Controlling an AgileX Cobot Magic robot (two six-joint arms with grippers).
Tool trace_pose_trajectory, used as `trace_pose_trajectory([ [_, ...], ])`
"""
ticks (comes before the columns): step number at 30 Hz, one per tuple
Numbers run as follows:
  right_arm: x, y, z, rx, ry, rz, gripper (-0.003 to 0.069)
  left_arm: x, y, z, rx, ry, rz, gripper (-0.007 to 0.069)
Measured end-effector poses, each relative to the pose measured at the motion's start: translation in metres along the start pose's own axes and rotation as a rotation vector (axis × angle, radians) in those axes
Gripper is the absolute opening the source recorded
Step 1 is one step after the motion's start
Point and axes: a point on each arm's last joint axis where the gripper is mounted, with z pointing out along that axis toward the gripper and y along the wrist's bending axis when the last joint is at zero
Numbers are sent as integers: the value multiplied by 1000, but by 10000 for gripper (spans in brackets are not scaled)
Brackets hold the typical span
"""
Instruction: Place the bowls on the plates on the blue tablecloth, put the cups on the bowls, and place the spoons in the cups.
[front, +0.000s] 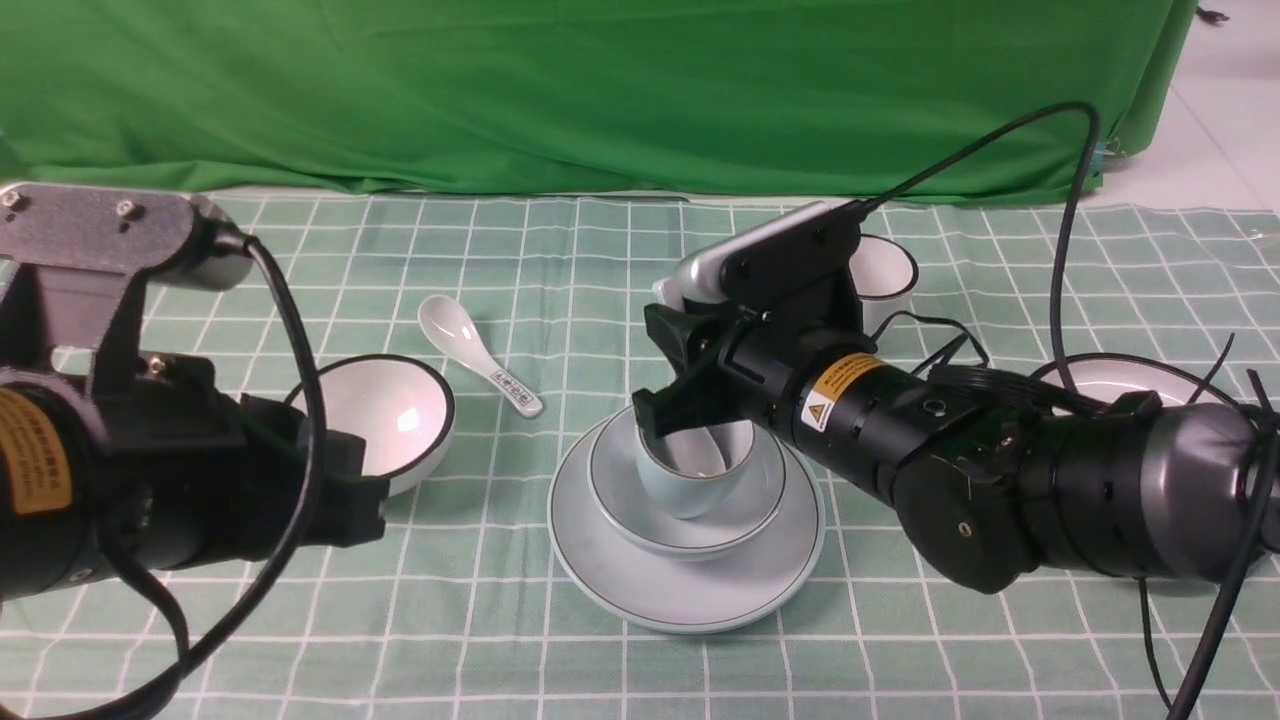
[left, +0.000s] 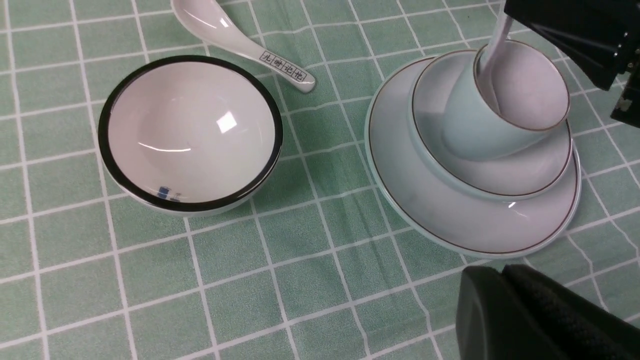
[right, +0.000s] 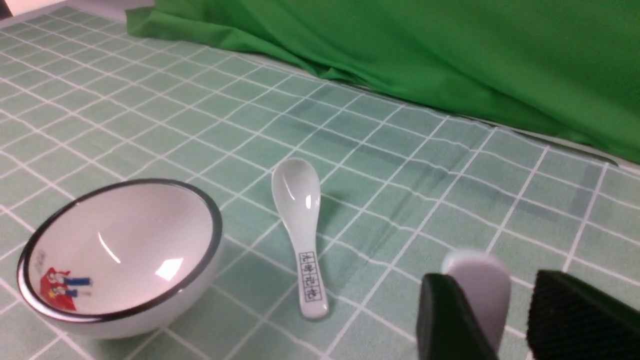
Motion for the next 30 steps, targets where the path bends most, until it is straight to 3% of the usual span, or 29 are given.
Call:
trace_pose_trajectory([
  [3, -22, 1, -19, -10, 66, -1, 345, 0, 0, 0, -4, -1, 2, 9],
  [6, -45, 2, -47, -29, 197, -50, 330, 0, 1, 0, -6, -2, 6, 9],
  [9, -74, -3, -86, -37, 271, -98, 248, 0, 1, 0, -6, -2, 6, 9],
  [13, -108, -21, -163, 19, 256, -95, 69, 0, 1, 0, -7, -2, 6, 9],
  [17, -120, -34, -232, 111, 120, -76, 31, 0, 1, 0, -7, -1, 6, 9],
  [24, -81, -31, -320, 235, -162, -70, 23, 0, 1, 0, -7, 1, 6, 9],
  [25, -69, -29, -329, 304, -211, -55, 23, 0, 1, 0, -7, 1, 6, 9],
  [26, -57, -27, -334, 250, -248, -70, 23, 1, 1, 0, -8, 2, 6, 9],
  [30, -16, -23, -340, 262, -351, -63, 23, 1, 1, 1, -8, 3, 6, 9],
])
